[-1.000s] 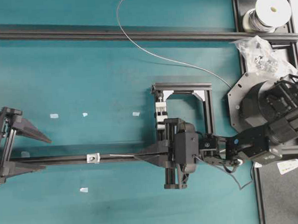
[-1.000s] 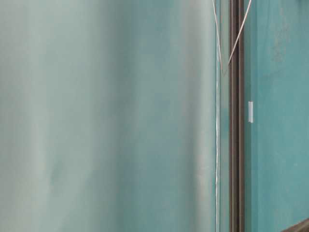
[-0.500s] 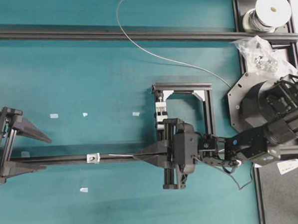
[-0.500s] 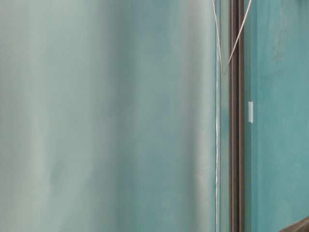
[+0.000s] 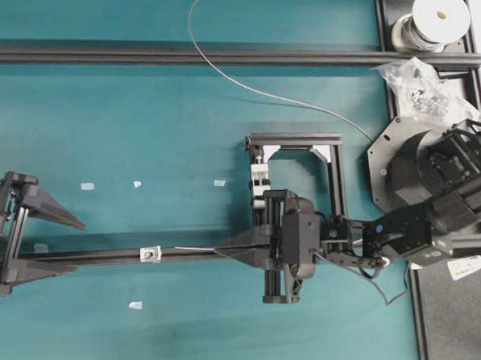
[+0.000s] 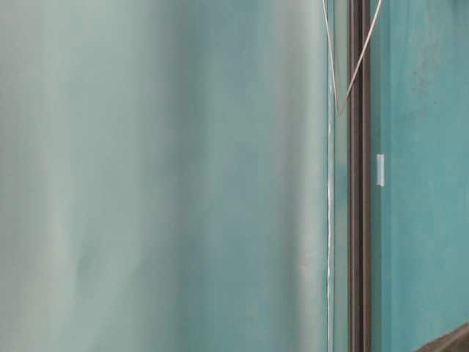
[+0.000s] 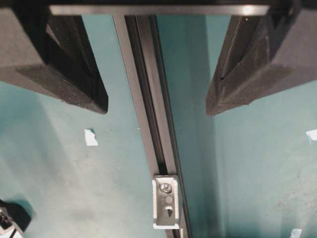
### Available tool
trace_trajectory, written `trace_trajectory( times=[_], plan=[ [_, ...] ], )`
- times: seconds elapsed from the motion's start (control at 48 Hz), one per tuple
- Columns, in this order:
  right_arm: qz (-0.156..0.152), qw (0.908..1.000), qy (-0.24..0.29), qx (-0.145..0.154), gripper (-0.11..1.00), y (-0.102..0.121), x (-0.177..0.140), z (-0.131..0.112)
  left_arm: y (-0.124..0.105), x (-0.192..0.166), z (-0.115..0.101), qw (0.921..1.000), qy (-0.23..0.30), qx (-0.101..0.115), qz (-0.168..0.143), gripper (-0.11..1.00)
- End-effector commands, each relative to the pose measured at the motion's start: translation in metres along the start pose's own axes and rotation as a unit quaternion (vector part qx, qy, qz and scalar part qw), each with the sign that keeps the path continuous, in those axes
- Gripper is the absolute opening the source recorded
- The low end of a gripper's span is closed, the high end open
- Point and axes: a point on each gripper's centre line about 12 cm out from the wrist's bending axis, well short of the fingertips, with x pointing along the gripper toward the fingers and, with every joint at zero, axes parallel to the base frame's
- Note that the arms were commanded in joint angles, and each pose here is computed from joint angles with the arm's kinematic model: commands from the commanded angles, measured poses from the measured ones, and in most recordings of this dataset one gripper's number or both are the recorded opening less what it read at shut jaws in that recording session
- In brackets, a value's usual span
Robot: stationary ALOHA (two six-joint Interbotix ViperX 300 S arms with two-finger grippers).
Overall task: Insert the wire through the hole in the metal fitting.
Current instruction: 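Align the wire tip with the hole in the white bracket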
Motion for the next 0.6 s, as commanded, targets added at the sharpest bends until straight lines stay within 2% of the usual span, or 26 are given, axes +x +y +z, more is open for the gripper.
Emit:
trace_trajectory(
  times=[0.0, 0.584],
  plan=[
    [0.005, 0.9999, -0.011, 0.004, -0.01, 0.0042, -0.0003, 0.0057, -0.0002, 0.0012, 0.0057, 0.9999, -0.011, 0.000, 0.000, 0.87],
    [0.008, 0.9998, -0.017, -0.001, -0.01, 0.0072, 0.0029, 0.0075, -0.0006, 0.0029, 0.0080, 0.9999, -0.015, 0.002, 0.000, 0.87]
  ],
)
